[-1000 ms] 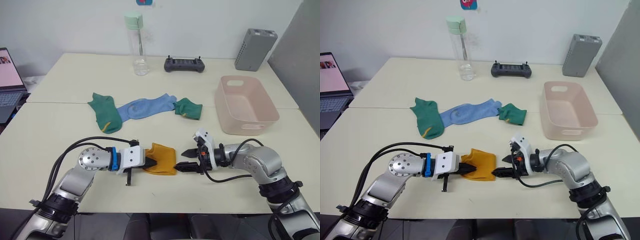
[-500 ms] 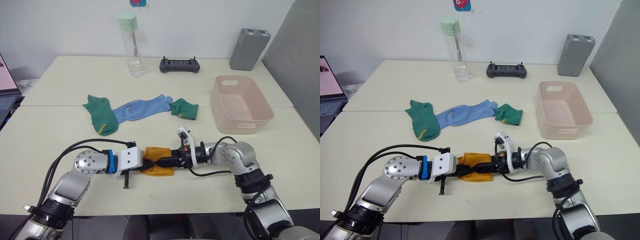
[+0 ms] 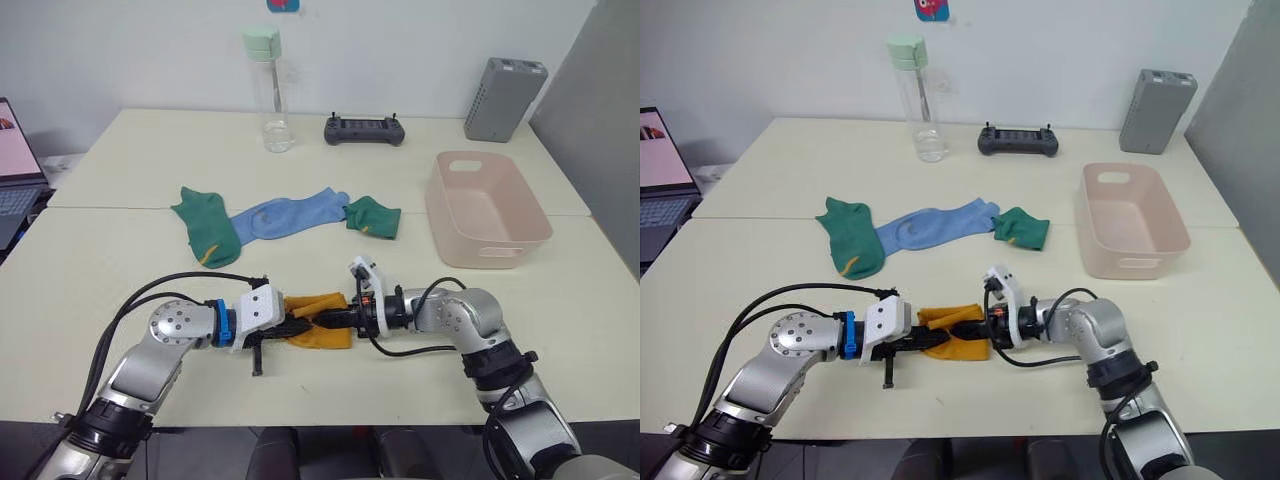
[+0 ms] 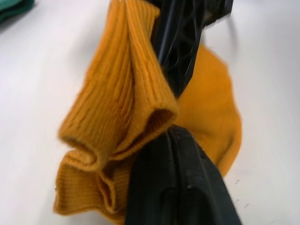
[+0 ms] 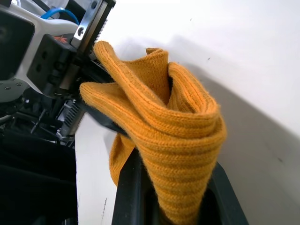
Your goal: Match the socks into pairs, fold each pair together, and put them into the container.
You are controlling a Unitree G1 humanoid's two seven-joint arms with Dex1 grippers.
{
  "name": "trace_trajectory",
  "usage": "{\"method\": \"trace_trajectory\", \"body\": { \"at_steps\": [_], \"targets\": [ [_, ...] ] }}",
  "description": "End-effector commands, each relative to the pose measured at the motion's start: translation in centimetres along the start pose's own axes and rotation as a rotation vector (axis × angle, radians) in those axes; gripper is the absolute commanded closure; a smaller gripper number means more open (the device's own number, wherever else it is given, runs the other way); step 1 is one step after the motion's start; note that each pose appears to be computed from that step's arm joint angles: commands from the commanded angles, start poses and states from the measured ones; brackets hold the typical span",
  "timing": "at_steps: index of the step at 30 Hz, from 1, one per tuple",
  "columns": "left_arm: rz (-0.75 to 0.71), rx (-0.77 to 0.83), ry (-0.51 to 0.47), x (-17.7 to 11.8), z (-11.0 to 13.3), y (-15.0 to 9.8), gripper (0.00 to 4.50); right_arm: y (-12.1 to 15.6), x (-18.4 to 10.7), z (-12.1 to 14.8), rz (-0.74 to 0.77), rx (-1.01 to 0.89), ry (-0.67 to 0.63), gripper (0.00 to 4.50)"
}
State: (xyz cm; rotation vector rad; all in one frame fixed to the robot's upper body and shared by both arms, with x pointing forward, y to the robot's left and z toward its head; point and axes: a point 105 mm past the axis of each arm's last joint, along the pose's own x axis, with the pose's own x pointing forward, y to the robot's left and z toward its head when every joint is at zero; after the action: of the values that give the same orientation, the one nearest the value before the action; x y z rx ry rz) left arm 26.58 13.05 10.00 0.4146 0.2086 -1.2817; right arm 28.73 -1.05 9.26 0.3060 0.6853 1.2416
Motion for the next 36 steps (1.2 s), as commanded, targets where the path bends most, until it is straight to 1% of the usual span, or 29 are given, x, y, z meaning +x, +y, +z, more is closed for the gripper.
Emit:
{"method": "trace_trajectory", "body": {
  "at_steps": [1,5,6,9,10,11,12,14,18,19,21,23,24,27,28,30,32,34,36],
  "targets": [
    [0.014,-0.037,-0.183,-1.3,6.1,1.2,3.27,1.5,-4.8,5.7,-0.045,-0.153,-0.182,4.5],
    [0.055,-0.039,-0.321,-0.6,11.1,3.0,2.0,1.7,-11.1,11.0,-0.212,-0.322,-0.304,4.5],
    [0.063,-0.036,-0.343,-0.4,11.9,3.3,1.69,1.7,-12.2,11.8,-0.24,-0.35,-0.314,4.5],
    [0.097,0.006,-0.43,1.0,15.4,4.4,0.72,-0.1,-17.3,14.7,-0.49,-0.534,-0.304,4.5],
    [0.123,0.031,-0.464,1.9,17.0,5.0,0.39,-1.5,-20.1,16.3,-0.667,-0.654,-0.283,4.5],
    [0.14,0.052,-0.487,2.6,18.2,5.4,0.1,-2.6,-22.3,17.5,-0.805,-0.763,-0.243,4.5],
    [0.158,0.071,-0.501,3.2,18.9,5.7,0.04,-3.4,-23.6,18.2,-0.889,-0.84,-0.207,4.5],
    [0.216,0.083,-0.515,4.3,19.6,6.5,0.04,-4.8,-24.6,19.0,-0.974,-0.937,-0.148,4.5],
    [0.245,0.109,-0.516,6.3,20.1,6.7,0.04,-8.2,-25.4,18.6,-1.101,-1.156,0.1,4.5],
    [0.245,0.112,-0.521,6.7,20.2,6.7,0.04,-8.9,-25.5,18.3,-1.12,-1.212,0.184,4.5],
    [0.238,0.112,-0.533,7.2,20.6,6.4,0.04,-10.3,-25.3,17.2,-1.114,-1.284,0.331,4.5],
    [0.224,0.111,-0.538,7.5,20.7,6.1,0.04,-11.0,-25.0,16.7,-1.096,-1.311,0.378,4.5],
    [0.216,0.109,-0.538,7.7,20.6,5.8,0.04,-11.6,-24.6,16.1,-1.073,-1.326,0.434,4.5],
    [0.203,0.107,-0.534,7.9,20.3,5.3,0.04,-12.5,-24.1,14.9,-1.018,-1.351,0.533,4.5],
    [0.203,0.106,-0.533,7.9,20.3,5.2,0.04,-12.5,-24.0,14.8,-1.008,-1.355,0.543,4.5],
    [0.203,0.104,-0.526,7.8,20.1,5.2,0.0,-12.4,-23.8,14.7,-0.976,-1.35,0.552,3.77],
    [0.204,0.105,-0.518,7.7,19.9,5.2,0.0,-12.2,-23.8,14.8,-0.951,-1.345,0.557,3.18],
    [0.207,0.106,-0.513,7.6,19.8,5.3,0.0,-11.9,-24.1,14.4,-0.901,-1.339,0.61,2.42],
    [0.208,0.107,-0.509,7.6,19.7,5.3,0.0,-11.4,-24.5,14.5,-0.869,-1.326,0.622,1.76]
  ]
}}
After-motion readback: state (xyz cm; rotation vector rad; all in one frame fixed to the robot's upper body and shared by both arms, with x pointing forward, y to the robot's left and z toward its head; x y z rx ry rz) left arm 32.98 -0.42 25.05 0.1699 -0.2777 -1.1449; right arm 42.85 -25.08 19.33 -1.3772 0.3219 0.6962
